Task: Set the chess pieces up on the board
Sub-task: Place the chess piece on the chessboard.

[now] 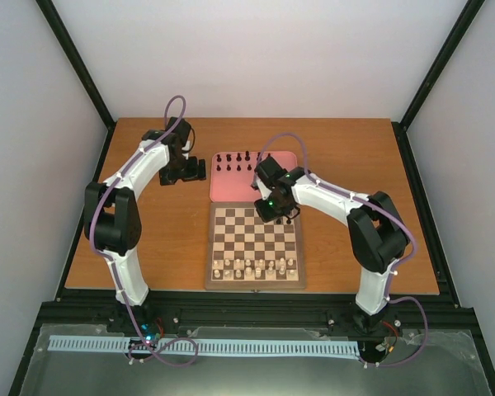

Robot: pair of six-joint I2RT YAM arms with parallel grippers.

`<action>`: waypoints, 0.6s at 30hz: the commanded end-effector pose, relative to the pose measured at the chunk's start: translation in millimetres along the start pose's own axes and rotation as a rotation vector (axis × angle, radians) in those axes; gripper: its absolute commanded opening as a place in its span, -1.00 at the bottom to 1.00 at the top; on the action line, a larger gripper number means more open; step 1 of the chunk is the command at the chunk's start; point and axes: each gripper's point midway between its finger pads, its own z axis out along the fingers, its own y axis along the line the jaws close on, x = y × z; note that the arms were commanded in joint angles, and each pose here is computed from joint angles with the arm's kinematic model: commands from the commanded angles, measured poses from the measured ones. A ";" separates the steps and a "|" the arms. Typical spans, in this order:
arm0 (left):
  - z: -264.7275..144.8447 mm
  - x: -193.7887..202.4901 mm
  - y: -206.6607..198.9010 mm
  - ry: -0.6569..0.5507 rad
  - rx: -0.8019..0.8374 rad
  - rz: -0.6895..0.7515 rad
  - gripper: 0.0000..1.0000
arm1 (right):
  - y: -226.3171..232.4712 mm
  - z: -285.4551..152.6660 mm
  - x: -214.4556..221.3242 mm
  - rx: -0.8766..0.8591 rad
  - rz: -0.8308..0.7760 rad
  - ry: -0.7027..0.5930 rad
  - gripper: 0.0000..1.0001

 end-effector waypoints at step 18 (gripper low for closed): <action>-12.9 -3.6 -2.2 -0.041 0.018 0.010 0.99 | -12.0 19.0 8.4 0.067 0.012 0.042 -0.72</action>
